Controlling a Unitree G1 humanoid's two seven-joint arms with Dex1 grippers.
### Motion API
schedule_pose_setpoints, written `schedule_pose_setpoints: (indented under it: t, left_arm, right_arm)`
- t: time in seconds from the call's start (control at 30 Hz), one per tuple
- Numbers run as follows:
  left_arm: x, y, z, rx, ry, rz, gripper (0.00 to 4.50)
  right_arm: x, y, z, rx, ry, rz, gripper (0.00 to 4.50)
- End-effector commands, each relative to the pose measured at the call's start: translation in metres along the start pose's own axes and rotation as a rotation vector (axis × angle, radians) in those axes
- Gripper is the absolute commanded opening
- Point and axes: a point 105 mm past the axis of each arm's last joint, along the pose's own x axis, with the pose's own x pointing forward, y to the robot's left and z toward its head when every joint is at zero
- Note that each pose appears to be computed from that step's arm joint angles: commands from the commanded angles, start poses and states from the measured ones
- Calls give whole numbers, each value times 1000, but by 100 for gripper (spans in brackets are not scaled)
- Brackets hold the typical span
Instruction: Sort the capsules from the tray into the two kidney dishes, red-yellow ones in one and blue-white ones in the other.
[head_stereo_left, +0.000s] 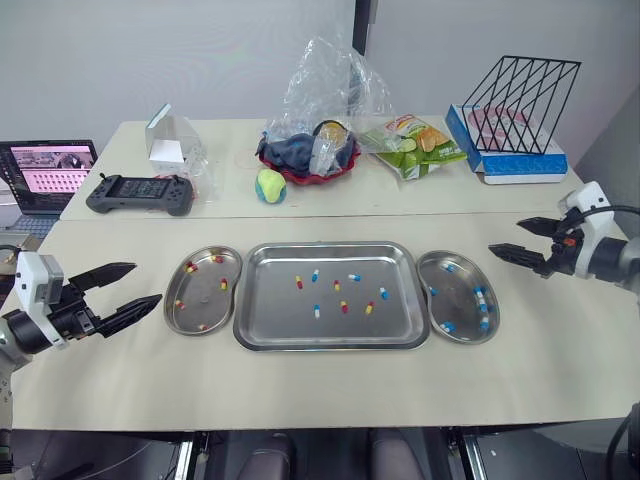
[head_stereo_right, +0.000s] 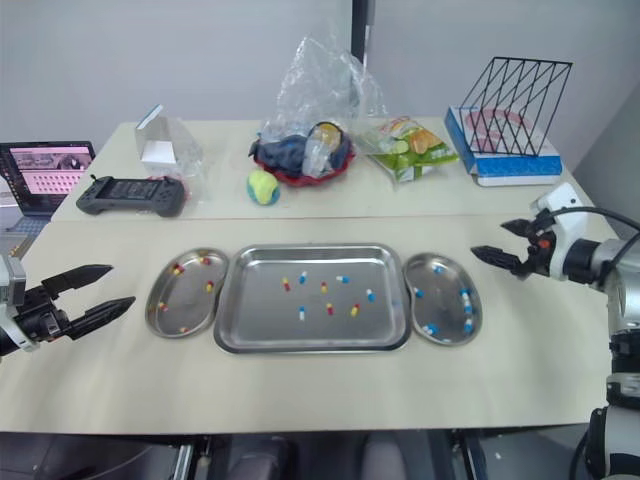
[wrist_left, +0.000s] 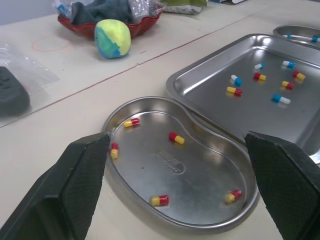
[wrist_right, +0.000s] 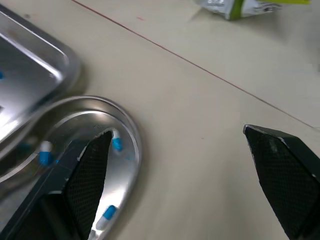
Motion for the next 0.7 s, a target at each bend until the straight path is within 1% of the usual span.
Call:
schedule_pose_setpoints:
  t: [0.03,0.1,0.2,0.27,0.43,0.53,0.63,0.7]
  left_arm:
    - [-8,10,11,53,-20,56,450]
    - [-9,12,10,51,-24,67,450]
    - [-12,14,7,56,-17,84,450]
    - [-13,16,5,47,-12,100,450]
    - [-12,23,1,27,14,152,450]
    - [-13,20,-1,10,37,134,450]
    - [-14,23,4,34,10,168,450]
    - [-15,24,3,32,19,185,450]
  right_arm:
    - [-13,-17,9,-60,-60,-92,448]
    - [-14,-20,6,-59,-75,-114,448]
    - [-17,-28,-2,-56,-102,-198,448]
    - [-18,-30,-9,-33,-111,-212,448]
    - [-14,-24,-7,-50,-124,-179,448]
    - [-11,-23,-6,-50,-131,-173,448]
    - [-10,-23,-4,-54,-131,-169,448]
    - [-10,-23,-3,-62,-133,-163,448]
